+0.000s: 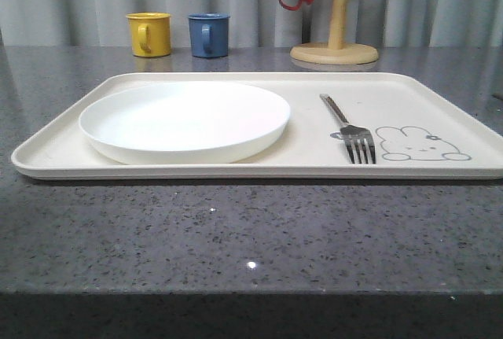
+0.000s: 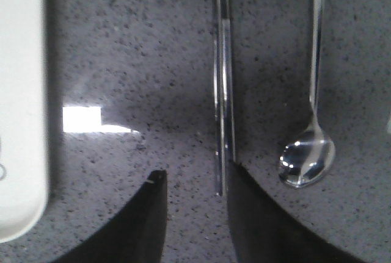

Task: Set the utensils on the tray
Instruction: 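Grasp the steel chopsticks with the right gripper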

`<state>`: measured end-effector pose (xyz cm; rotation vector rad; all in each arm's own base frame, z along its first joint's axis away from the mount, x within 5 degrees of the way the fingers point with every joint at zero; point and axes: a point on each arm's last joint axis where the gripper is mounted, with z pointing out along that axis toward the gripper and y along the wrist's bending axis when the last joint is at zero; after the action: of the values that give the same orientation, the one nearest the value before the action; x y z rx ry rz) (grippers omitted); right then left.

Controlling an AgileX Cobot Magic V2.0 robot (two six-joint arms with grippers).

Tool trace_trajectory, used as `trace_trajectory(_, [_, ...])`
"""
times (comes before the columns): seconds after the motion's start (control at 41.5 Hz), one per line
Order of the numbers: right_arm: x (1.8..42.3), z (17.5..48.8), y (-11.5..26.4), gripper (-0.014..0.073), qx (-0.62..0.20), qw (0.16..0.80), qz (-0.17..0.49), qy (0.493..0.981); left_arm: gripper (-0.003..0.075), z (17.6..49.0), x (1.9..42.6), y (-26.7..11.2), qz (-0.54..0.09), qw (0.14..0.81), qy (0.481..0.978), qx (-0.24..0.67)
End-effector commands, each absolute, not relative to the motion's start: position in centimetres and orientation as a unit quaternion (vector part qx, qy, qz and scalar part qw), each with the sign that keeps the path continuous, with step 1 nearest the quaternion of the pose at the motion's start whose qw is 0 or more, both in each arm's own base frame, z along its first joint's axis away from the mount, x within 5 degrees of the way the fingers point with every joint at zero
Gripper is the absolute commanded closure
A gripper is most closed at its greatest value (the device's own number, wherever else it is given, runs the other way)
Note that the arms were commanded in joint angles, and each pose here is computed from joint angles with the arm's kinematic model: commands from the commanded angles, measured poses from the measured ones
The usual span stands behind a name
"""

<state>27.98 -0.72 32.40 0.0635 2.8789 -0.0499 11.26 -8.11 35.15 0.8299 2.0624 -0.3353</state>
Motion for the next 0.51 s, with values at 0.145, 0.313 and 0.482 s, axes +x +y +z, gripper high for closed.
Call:
trace_trajectory(0.145, [28.4,32.1,-2.6,0.0318,-0.006,0.124,-0.020,0.992,0.0502,36.6,11.4,-8.3,-0.150,0.474,0.807,0.320])
trace_trajectory(0.313, [29.7,30.9,-2.8,0.0318,-0.014,0.126,-0.021,0.992,0.0502,36.6,11.4,-8.3,-0.150,0.474,0.807,0.320])
trace_trajectory(0.482, [30.8,29.7,-2.8,0.0318,-0.014,0.126,-0.020,0.992,0.0502,36.6,11.4,-8.3,-0.150,0.474,0.807,0.320])
